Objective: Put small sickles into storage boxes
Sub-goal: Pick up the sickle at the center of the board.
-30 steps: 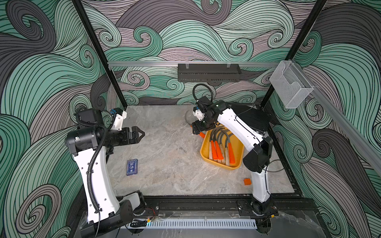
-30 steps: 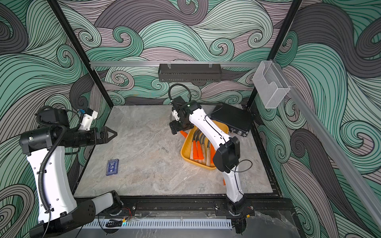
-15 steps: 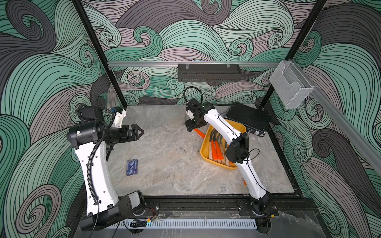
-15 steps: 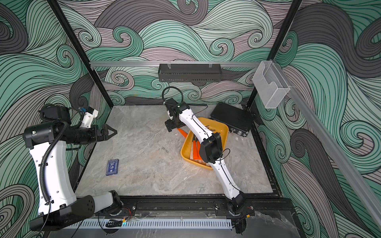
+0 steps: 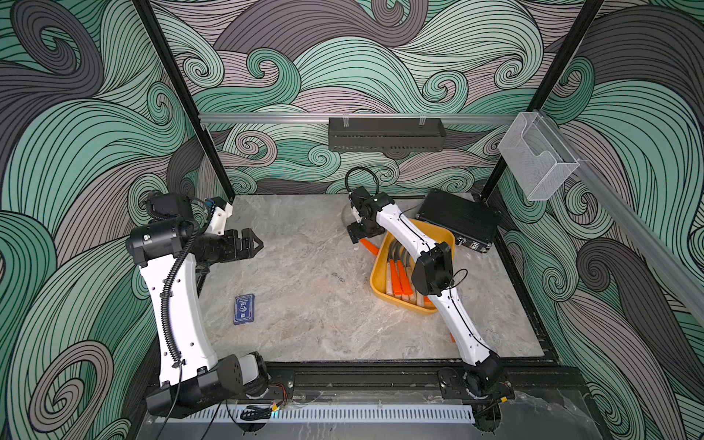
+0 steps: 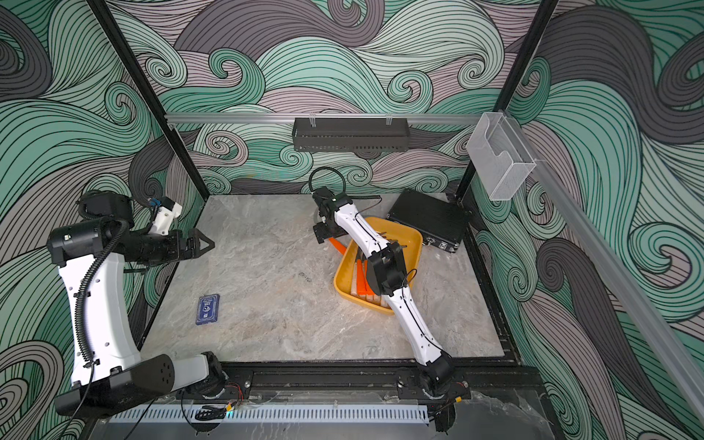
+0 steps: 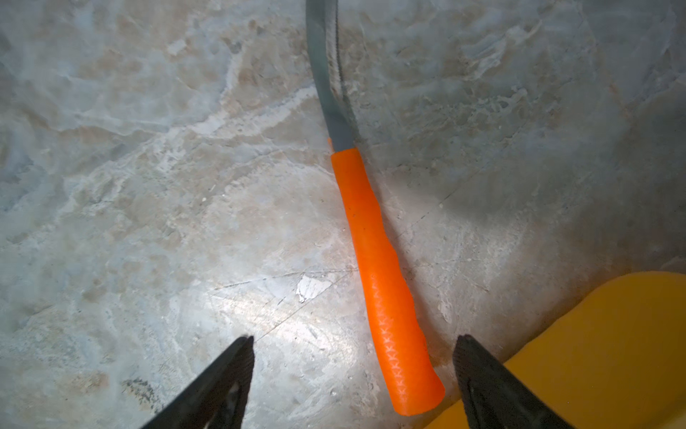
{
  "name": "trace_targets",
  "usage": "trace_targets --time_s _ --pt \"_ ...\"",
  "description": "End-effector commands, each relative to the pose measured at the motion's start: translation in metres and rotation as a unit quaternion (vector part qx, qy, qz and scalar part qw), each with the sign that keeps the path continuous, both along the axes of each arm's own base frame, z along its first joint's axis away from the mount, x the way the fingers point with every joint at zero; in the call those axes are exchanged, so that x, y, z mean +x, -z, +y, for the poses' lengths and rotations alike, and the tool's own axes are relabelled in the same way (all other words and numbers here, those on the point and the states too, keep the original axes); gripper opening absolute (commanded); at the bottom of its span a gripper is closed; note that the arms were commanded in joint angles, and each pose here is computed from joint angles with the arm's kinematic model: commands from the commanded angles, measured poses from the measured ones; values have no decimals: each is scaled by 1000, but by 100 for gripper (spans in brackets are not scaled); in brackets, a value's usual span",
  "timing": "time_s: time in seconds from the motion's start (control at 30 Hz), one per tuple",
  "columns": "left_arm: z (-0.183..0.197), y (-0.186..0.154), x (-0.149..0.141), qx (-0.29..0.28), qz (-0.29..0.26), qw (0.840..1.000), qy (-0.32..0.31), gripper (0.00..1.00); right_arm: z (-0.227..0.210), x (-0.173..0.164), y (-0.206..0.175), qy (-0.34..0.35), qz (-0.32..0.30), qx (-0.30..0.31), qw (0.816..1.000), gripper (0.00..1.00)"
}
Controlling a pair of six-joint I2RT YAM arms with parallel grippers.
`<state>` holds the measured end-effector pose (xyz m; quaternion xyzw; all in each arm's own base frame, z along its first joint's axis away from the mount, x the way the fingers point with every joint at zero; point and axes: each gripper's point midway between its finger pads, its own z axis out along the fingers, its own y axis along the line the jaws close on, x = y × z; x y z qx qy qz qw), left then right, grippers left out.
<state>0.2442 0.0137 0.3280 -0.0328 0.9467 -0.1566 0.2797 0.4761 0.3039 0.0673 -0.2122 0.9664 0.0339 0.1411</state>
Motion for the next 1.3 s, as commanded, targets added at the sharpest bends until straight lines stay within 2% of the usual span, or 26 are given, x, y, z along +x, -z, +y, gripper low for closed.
trace_targets --time_s 0.0,0.47,1.0,1.27 --pt "2 2 -3 5 9 1000 1 99 -4 8 5 15 -1 7 1000 86" --pt "3 8 -4 9 17 1000 4 98 1 -4 31 4 55 39 998 84" --pt "5 11 -3 12 20 1000 6 98 4 -25 51 -22 84 8 996 84" --pt "5 12 -5 13 22 1000 5 99 9 -41 52 -36 102 2 994 79"
